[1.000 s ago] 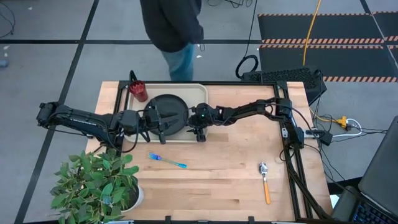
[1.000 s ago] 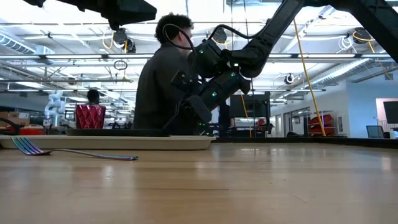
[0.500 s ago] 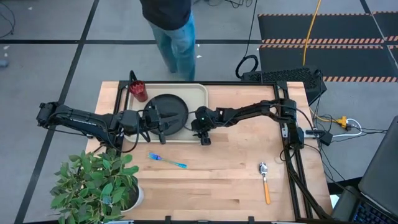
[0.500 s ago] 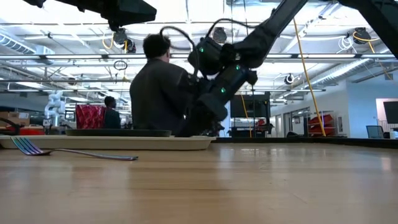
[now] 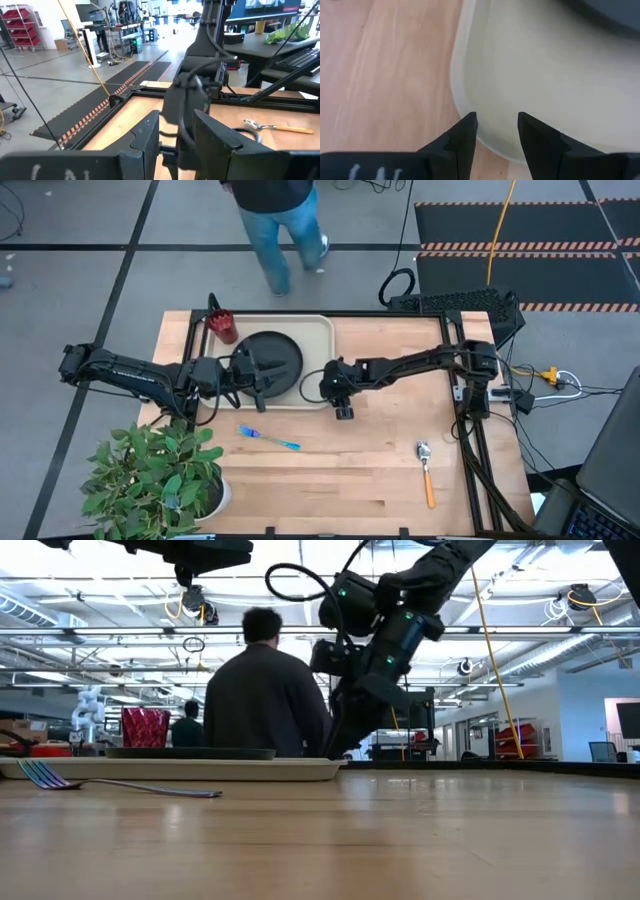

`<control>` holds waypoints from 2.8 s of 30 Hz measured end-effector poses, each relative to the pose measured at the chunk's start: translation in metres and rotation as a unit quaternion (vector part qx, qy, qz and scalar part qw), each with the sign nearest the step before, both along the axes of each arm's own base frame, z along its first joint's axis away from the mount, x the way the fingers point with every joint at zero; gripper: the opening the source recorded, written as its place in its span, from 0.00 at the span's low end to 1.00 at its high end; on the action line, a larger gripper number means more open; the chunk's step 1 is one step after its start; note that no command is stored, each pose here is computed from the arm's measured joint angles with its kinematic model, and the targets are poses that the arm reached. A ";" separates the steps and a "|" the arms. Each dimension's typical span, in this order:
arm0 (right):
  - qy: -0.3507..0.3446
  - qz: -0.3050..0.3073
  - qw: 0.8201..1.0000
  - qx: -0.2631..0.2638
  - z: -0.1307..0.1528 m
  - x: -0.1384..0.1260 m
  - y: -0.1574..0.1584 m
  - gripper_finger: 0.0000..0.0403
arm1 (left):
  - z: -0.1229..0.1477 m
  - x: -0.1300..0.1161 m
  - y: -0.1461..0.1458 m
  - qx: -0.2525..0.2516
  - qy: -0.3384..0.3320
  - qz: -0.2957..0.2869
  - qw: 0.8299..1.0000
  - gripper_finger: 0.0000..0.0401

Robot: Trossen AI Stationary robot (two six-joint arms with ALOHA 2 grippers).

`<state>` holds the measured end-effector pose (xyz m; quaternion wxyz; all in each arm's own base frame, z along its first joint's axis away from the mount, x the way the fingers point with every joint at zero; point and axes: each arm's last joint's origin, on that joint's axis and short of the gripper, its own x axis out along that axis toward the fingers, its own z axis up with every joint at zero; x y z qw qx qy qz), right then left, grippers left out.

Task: Pick and place plate/cup/fork/spoon on tray
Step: Adjust the gray tray, then put the blue fork on the right side of the black plate

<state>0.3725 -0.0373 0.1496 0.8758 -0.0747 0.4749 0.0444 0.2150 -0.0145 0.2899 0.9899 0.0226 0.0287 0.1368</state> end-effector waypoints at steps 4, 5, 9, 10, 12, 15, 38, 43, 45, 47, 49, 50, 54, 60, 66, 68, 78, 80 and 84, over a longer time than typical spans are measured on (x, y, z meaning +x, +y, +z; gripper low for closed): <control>-0.006 -0.016 1.000 -0.004 -0.007 -0.004 0.007 0.35 | 0.000 0.000 -0.002 0.000 0.000 -0.004 1.000 0.30; -0.006 -0.016 1.000 -0.004 -0.007 -0.004 0.008 0.35 | 0.000 0.000 -0.002 0.000 0.000 -0.004 1.000 0.30; 0.007 -0.014 1.000 -0.003 -0.009 -0.006 0.014 0.35 | 0.000 0.000 -0.002 -0.001 -0.001 -0.004 1.000 0.30; 0.010 -0.014 1.000 -0.003 -0.009 -0.006 0.014 0.35 | 0.000 0.000 -0.002 -0.001 -0.001 -0.004 1.000 0.30; 0.016 -0.016 1.000 0.000 -0.010 -0.007 0.016 0.35 | 0.000 0.000 -0.002 -0.001 -0.001 -0.004 1.000 0.30; 0.024 -0.016 1.000 0.003 -0.011 -0.008 0.017 0.35 | 0.000 0.000 -0.002 -0.002 -0.001 -0.004 1.000 0.30; 0.002 -0.048 0.999 -0.012 0.026 -0.022 0.043 0.37 | 0.001 0.000 -0.005 -0.001 -0.007 -0.012 1.000 0.30; 0.054 -0.072 0.995 -0.046 0.021 -0.031 0.044 0.40 | 0.002 0.000 -0.008 -0.022 -0.016 -0.076 0.997 0.30; 0.063 -0.071 0.994 -0.047 0.021 -0.034 0.045 0.41 | 0.002 0.001 -0.010 -0.028 -0.014 -0.100 0.994 0.30; 0.077 -0.076 0.993 -0.051 0.020 -0.036 0.045 0.42 | -0.001 0.003 -0.013 -0.028 -0.007 -0.107 0.994 0.30; 0.091 -0.086 0.991 -0.056 0.019 -0.039 0.044 0.42 | -0.004 0.005 -0.016 -0.027 0.002 -0.113 0.993 0.30; 0.098 -0.086 0.990 -0.056 0.018 -0.040 0.044 0.42 | -0.006 0.007 -0.017 -0.028 0.003 -0.115 0.993 0.30; 0.128 -0.078 0.987 -0.062 0.009 -0.057 0.043 0.42 | -0.015 0.013 -0.023 -0.044 0.027 -0.119 0.992 0.30; 0.131 -0.093 0.985 -0.062 0.006 -0.094 0.033 0.43 | -0.019 0.015 -0.031 -0.099 0.166 -0.106 0.975 0.30; 0.037 -0.130 0.990 -0.045 0.021 -0.124 0.021 0.43 | -0.013 0.024 -0.040 -0.106 0.314 -0.086 0.939 0.30; -0.004 -0.143 0.989 -0.040 0.027 -0.130 0.017 0.43 | -0.016 0.030 -0.042 -0.115 0.361 -0.080 0.922 0.30; -0.106 -0.184 0.977 -0.023 0.053 -0.146 0.008 0.43 | -0.080 0.056 -0.056 -0.141 0.573 -0.084 0.803 0.30; -0.099 -0.182 0.978 -0.025 0.053 -0.147 0.008 0.43 | -0.088 0.059 -0.059 -0.141 0.585 -0.088 0.794 0.30; -0.089 -0.178 0.980 -0.033 0.052 -0.149 0.007 0.43 | -0.098 0.060 -0.066 -0.146 0.607 -0.105 0.774 0.30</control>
